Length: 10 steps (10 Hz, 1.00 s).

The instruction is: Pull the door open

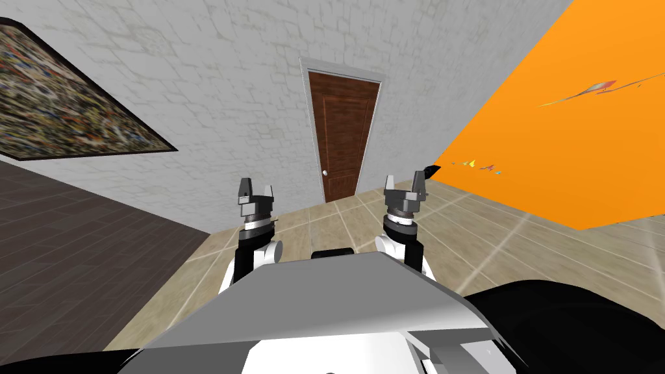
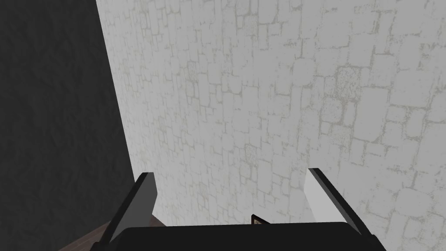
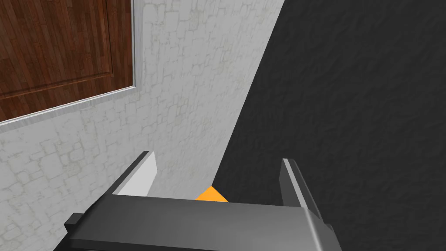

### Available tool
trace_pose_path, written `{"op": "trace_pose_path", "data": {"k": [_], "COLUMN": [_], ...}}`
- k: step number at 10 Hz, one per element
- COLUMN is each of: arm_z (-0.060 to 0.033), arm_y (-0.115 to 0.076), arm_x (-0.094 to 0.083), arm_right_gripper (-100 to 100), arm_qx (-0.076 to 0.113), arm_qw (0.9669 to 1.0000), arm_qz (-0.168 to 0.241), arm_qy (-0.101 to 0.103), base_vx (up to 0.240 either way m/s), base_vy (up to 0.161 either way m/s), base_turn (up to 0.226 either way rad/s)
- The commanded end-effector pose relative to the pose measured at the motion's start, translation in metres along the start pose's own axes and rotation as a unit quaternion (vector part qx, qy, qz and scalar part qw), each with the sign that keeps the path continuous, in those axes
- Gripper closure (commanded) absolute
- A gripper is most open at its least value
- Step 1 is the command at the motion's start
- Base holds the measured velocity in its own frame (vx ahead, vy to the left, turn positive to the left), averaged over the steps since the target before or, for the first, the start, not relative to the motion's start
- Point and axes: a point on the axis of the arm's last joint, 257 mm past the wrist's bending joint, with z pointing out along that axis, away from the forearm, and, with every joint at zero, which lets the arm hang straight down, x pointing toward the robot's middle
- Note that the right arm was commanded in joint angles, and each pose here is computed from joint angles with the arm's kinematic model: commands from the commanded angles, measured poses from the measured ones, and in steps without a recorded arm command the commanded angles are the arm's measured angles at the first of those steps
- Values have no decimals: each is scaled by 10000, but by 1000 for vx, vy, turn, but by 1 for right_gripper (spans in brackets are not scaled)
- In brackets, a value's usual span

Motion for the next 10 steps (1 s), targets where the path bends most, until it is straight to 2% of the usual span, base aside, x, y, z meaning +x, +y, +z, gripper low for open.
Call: {"op": "trace_pose_path", "data": {"k": [1, 5, 10], "arm_z": [-42, -159, -319], "arm_y": [-107, -379, -698], "arm_x": [2, 1, -9], "arm_right_gripper": [-100, -100, -100], "arm_qx": [103, 364, 672], "arm_qw": [9998, 9979, 9925], "arm_qz": [-147, -530, -1002], "arm_qy": [30, 106, 212], "base_vx": [91, 152, 107], "base_vy": [20, 22, 35], "base_turn": [47, 51, 44]}}
